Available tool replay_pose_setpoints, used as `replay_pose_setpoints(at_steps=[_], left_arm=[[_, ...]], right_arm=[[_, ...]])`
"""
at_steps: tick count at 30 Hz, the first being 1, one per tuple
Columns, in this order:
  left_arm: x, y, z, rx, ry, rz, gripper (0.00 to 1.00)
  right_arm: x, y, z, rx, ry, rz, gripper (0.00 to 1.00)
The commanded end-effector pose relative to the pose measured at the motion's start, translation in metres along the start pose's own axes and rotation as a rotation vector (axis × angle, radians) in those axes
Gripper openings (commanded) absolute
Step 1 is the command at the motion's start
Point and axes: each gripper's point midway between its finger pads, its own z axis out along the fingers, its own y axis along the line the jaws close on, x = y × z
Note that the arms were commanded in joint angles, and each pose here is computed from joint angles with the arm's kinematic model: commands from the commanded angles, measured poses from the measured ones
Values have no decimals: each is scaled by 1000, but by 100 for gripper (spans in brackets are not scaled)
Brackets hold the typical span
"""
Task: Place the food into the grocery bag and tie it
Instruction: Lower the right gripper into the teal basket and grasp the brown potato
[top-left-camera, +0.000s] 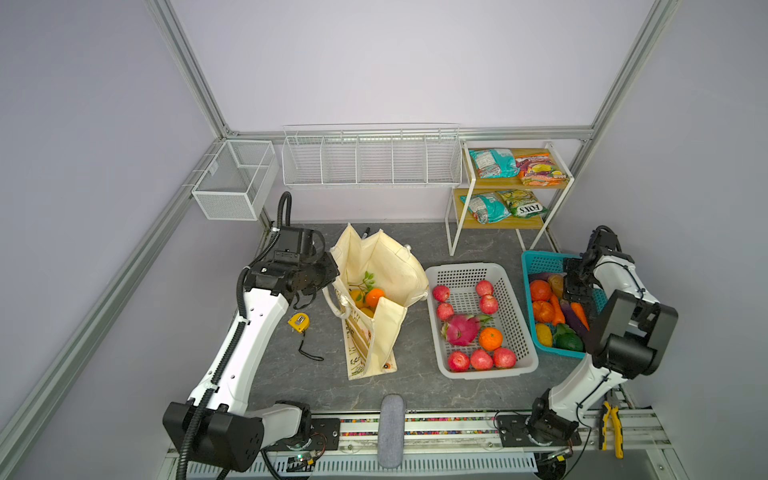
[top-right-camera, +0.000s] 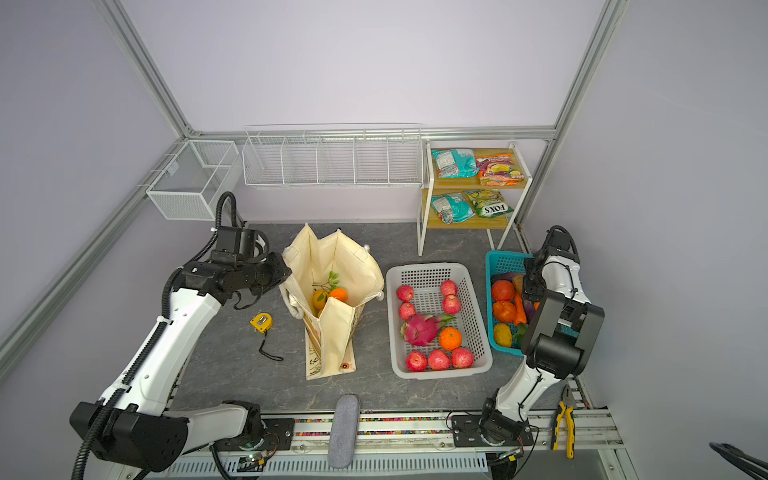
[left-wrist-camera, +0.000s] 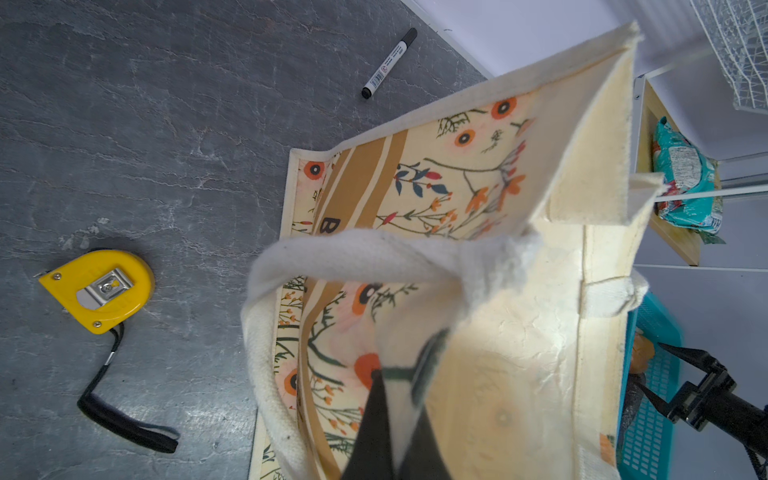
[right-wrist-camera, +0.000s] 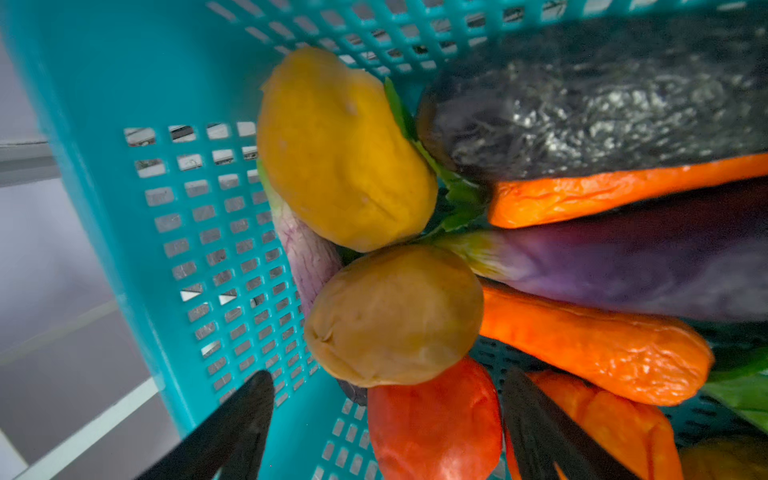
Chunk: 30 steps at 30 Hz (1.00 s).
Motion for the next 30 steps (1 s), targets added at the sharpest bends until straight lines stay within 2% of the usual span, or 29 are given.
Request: replay_pose_setpoints(at_steps=[1,13,20,26,30], left_arm=[[-3,0,4,-5,-2,-12,0],[-3,1,6,-7,1,-18,0],[-1,3,6,-16,6,-21,0],[-1,2,5,-14,8,-17,0],[-2,2,5,-16,12,-13,0]], right_arm=[[3,-11,8,27,21,167,89],[1,-8,16,9,-16,294,92],[7,-1,25,-1,-17,307,94],[10,2,32,6,-31,300,99],[10,6,35,4,-45,303,96]])
